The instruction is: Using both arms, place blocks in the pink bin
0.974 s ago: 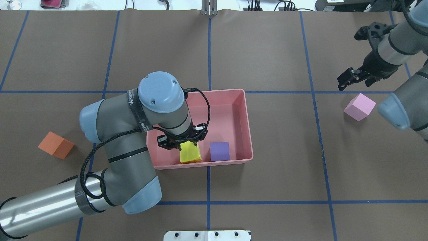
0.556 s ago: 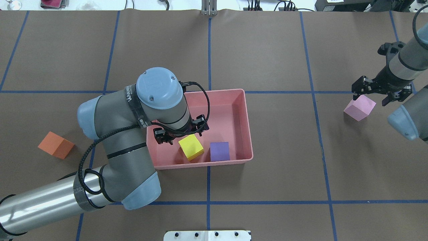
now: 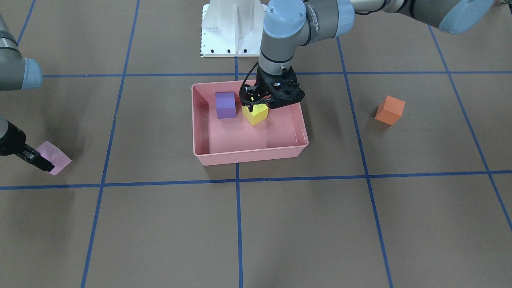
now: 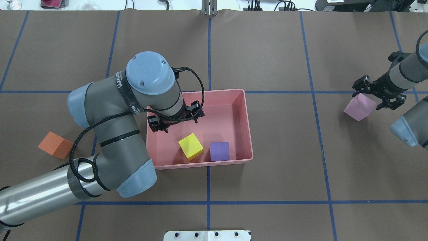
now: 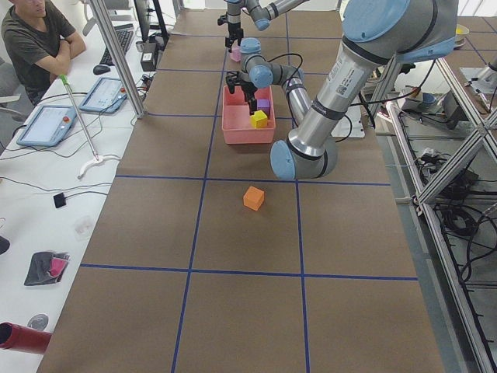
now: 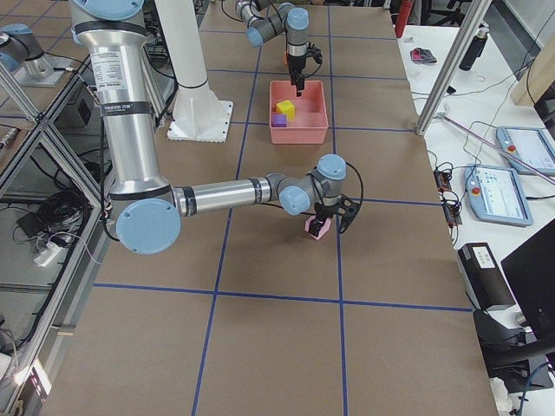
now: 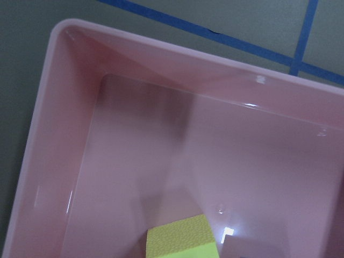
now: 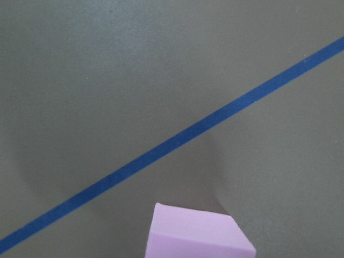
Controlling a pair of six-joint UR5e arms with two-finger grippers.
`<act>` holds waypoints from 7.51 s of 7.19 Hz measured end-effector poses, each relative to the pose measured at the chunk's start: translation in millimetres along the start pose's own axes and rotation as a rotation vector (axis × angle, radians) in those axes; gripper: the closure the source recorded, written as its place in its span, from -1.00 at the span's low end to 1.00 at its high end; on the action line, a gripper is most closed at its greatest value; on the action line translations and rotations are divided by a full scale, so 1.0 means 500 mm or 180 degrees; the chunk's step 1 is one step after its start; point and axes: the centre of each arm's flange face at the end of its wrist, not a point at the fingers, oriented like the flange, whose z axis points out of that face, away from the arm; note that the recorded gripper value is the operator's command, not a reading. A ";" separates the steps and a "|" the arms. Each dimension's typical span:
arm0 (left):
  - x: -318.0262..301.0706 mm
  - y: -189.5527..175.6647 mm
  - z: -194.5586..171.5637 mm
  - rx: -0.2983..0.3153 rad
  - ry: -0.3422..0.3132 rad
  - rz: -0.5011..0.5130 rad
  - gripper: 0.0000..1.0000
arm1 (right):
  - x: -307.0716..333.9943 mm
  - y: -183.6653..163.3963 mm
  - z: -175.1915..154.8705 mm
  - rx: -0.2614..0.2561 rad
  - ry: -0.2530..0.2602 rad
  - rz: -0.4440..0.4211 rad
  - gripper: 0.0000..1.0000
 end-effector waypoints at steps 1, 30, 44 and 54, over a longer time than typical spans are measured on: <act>-0.002 -0.011 -0.010 0.0025 0.0016 -0.0018 -0.99 | 0.001 0.004 0.009 0.0000 -0.0009 0.0036 0.71; -0.766 -0.192 0.099 -0.0199 -0.0237 0.2309 0.74 | -0.635 0.632 -0.269 -0.0287 -0.0518 -0.1051 -1.00; -0.106 -0.134 0.024 -0.0234 0.0204 0.0824 -1.00 | -0.317 0.328 -0.252 -0.0008 -0.0095 -0.1269 -1.00; -0.877 -0.453 -0.246 0.0110 -0.0099 0.1975 -1.00 | 0.073 -0.043 -0.331 -0.0005 0.0049 -0.1696 -1.00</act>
